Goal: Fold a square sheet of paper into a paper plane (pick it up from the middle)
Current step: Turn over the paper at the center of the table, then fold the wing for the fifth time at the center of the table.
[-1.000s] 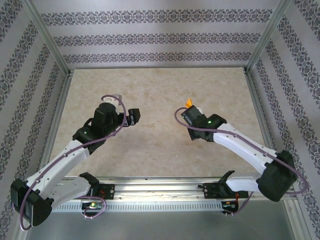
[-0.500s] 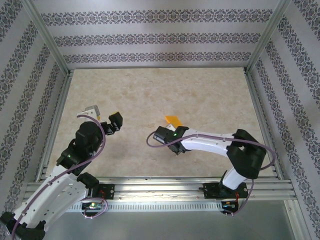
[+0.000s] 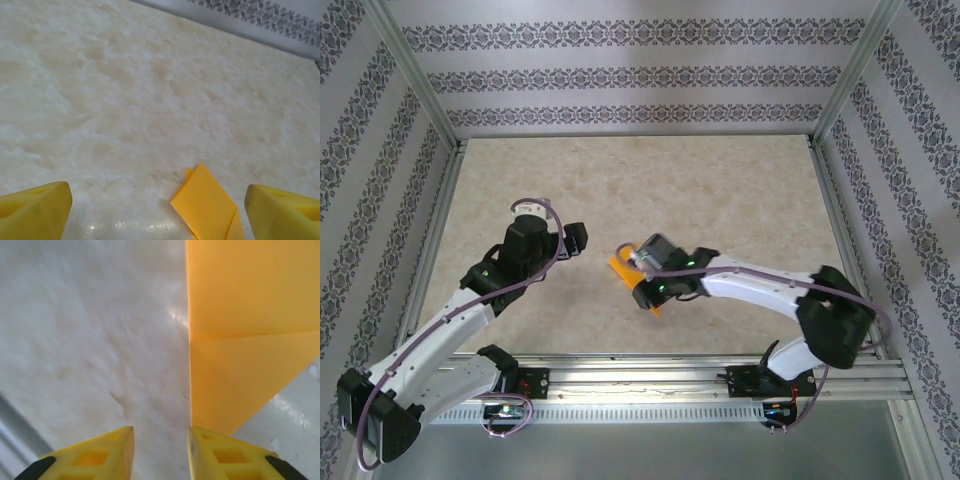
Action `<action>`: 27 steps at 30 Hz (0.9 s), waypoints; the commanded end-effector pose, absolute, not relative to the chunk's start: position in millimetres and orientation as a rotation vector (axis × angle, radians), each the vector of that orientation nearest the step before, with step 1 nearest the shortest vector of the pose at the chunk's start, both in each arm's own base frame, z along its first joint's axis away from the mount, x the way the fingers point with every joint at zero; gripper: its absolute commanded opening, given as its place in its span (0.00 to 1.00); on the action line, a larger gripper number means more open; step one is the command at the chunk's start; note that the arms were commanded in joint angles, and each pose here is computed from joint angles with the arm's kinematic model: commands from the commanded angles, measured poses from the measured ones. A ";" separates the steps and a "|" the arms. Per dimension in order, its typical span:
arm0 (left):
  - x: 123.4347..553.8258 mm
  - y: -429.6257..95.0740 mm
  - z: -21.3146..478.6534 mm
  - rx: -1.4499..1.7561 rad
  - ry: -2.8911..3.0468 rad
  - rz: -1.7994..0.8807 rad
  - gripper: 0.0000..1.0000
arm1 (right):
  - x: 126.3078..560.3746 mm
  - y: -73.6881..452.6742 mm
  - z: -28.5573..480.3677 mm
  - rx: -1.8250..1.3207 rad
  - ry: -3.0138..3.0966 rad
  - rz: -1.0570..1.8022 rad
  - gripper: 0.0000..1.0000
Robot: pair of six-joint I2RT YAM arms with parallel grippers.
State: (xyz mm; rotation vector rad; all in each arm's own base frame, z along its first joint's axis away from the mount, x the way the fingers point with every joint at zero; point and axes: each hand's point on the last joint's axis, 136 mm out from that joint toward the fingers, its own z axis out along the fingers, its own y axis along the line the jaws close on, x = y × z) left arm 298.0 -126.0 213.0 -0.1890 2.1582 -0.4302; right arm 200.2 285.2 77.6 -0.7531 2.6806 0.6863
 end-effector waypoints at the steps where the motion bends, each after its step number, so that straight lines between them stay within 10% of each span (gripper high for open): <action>1: 298.5 -142.7 211.6 -0.171 2.220 -0.526 0.83 | 208.0 299.6 100.0 -0.464 2.604 1.222 0.31; 6: 301.2 -159.6 183.4 -0.210 2.342 -0.592 0.69 | 225.0 291.4 80.8 -0.285 2.706 1.293 0.10; 27: 308.1 -241.3 111.8 -0.315 2.594 -1.046 0.30 | 220.4 284.6 2.3 0.208 2.981 0.939 0.06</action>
